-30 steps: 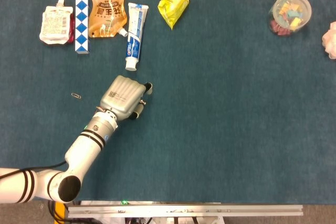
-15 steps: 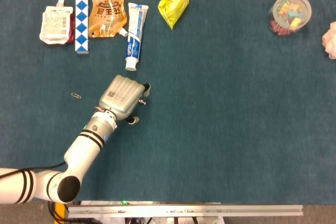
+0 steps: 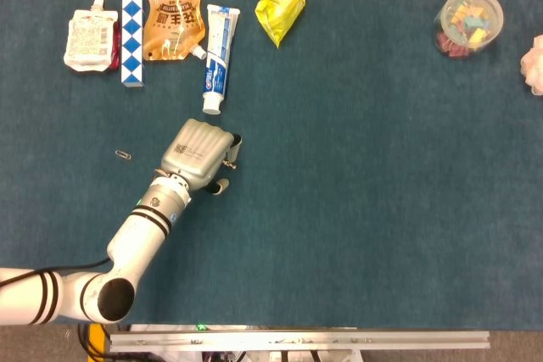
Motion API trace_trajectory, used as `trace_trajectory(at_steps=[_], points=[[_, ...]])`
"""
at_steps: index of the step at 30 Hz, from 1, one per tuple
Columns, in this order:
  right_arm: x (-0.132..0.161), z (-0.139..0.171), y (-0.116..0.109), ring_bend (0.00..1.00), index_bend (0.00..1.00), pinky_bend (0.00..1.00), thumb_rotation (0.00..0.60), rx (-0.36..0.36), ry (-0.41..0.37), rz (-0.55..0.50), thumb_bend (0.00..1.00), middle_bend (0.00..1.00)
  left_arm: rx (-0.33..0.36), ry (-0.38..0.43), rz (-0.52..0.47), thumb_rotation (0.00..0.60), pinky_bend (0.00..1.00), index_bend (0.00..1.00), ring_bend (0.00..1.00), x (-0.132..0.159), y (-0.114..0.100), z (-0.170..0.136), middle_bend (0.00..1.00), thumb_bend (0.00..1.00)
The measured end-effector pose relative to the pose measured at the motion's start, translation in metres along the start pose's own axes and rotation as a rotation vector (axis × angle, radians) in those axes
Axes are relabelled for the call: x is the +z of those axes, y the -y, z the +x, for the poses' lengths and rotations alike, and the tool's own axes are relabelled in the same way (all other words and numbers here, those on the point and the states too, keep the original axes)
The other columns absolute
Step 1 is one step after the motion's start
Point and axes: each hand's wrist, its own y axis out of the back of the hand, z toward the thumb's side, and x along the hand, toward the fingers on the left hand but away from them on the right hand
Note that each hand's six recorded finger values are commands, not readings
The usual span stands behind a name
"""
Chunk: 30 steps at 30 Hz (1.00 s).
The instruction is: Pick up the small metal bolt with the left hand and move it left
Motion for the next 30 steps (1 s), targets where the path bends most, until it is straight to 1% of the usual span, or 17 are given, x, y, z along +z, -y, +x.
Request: trace_trajectory(at_steps=[13, 23, 30], points=[[-0.002, 0.002, -0.002, 0.40, 0.49, 0.41, 0.600, -0.006, 0.005, -0.001, 0.37, 0.46, -0.004, -0.019, -0.005, 0.600, 1.00, 0.48, 1.00, 0.002, 0.001, 0.009, 1.00, 0.23], [-0.005, 0.004, -0.004, 0.40, 0.49, 0.41, 0.600, -0.011, 0.012, 0.000, 0.37, 0.46, -0.007, -0.034, 0.014, 0.600, 1.00, 0.50, 1.00, 0.003, 0.002, 0.016, 1.00, 0.30], [-0.004, 0.004, -0.004, 0.40, 0.49, 0.41, 0.600, -0.012, 0.009, 0.000, 0.37, 0.46, -0.015, -0.049, 0.016, 0.600, 1.00, 0.51, 1.00, 0.000, 0.003, 0.017, 1.00, 0.30]])
